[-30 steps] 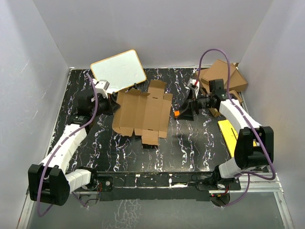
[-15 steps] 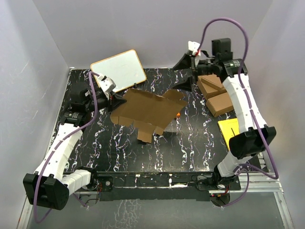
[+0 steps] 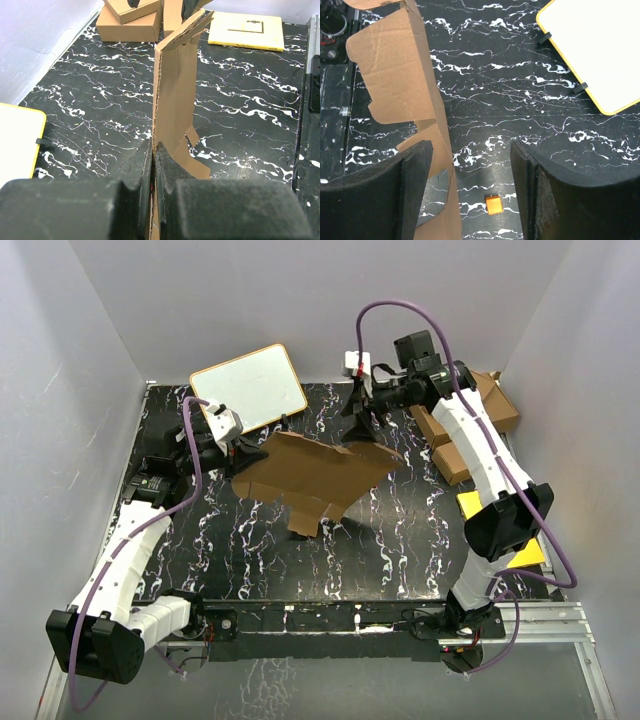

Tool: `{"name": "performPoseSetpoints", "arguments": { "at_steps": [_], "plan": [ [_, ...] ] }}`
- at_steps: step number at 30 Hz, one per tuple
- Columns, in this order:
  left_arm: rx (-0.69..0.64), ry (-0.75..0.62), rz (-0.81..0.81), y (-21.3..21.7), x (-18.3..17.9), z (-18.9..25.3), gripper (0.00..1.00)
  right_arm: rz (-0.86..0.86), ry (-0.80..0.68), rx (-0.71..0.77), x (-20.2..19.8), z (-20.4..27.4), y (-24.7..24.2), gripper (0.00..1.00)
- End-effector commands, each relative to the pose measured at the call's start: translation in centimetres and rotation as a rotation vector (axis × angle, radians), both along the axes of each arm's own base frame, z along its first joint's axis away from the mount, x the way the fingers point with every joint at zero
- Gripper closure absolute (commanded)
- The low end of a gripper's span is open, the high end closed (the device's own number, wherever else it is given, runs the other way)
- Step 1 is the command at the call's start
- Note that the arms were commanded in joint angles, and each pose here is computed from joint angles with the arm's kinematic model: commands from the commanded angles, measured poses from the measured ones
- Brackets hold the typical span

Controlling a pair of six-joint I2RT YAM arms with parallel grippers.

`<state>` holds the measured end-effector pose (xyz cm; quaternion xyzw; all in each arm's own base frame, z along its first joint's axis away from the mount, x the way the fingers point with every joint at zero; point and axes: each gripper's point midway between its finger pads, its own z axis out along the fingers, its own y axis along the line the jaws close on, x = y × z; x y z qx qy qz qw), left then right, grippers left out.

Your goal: Fold the paper box

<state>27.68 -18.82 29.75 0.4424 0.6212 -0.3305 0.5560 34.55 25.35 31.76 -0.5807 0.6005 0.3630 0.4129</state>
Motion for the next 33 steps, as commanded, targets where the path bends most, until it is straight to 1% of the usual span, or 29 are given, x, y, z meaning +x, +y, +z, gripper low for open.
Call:
{"name": "performPoseSetpoints", "arguments": {
  "at_steps": [1,3,14,20,24,31,33],
  "plan": [
    [-0.011,-0.094,-0.054,-0.3,-0.9,2.5,1.00,0.002,-0.110,-0.041,-0.2,1.1,0.1,0.36],
    [-0.011,-0.095,-0.055,-0.4,-0.9,2.4,1.00,0.010,-0.116,-0.051,-0.3,0.9,0.1,0.39],
    [-0.022,-0.102,-0.049,-0.4,-0.7,2.8,1.00,0.132,-0.171,-0.097,-2.9,-0.8,1.0,0.38],
    [-0.031,-0.113,-0.073,-0.6,-1.1,3.0,1.00,0.136,-0.166,-0.105,-2.6,-1.5,1.7,0.40],
    [-0.038,-0.118,-0.083,-0.7,-1.3,3.0,1.00,0.150,-0.164,-0.100,-2.5,-1.8,2.0,0.46],
    [-0.048,-0.128,-0.093,-0.8,-1.4,3.3,1.00,0.192,-0.146,-0.080,-3.4,-2.2,2.6,0.56],
    [-0.049,-0.130,-0.094,-0.8,-1.5,3.3,1.00,0.201,-0.142,-0.075,-3.6,-2.2,2.6,0.62]
  ]
}}
